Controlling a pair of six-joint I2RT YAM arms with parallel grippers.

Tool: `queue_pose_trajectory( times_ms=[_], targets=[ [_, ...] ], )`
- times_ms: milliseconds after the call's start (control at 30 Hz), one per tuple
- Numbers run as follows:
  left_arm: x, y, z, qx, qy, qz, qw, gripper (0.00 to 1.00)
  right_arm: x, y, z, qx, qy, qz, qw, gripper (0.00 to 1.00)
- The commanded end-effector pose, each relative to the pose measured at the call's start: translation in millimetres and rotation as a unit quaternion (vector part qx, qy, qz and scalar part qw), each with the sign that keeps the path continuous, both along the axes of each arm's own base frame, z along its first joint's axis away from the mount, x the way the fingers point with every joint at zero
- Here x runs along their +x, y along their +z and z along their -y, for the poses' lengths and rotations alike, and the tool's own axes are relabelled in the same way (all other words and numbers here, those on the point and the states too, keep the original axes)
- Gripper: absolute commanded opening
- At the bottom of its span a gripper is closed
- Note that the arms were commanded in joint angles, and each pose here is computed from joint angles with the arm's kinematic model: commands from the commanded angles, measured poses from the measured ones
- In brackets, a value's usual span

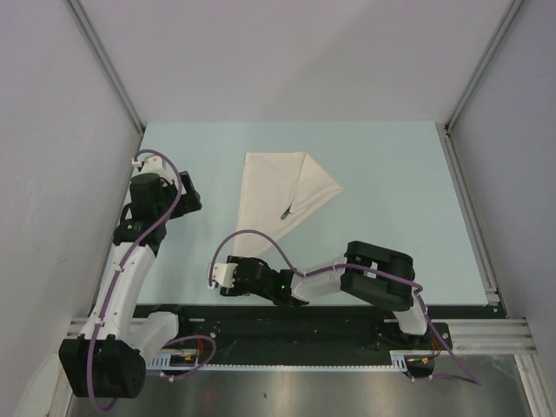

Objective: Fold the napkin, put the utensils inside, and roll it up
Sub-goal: Fold the napkin

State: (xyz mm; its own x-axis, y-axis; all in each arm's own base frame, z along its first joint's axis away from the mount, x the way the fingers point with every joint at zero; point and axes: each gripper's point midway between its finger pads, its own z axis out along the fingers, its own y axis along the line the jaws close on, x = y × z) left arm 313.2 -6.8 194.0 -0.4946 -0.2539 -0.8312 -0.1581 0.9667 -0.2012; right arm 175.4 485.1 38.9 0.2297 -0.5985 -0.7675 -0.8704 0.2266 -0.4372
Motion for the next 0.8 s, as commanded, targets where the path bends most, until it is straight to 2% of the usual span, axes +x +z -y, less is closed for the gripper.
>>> queue_pose_trajectory(
  times_ms=[0,367,767],
  targets=[
    [4,23,3,-0.013,-0.004,0.033,0.999,1.0,4,14,-16,0.028,0.006,0.026,0.999,0.6],
    [5,22,4,-0.016,-0.006,0.033,0.999,1.0,1,-9,-19,0.007,0.034,-0.017,0.999,0.48],
    [5,21,4,-0.016,-0.006,0.03,0.999,1.0,3,-38,-10,-0.033,0.034,-0.059,0.997,0.29]
  ],
)
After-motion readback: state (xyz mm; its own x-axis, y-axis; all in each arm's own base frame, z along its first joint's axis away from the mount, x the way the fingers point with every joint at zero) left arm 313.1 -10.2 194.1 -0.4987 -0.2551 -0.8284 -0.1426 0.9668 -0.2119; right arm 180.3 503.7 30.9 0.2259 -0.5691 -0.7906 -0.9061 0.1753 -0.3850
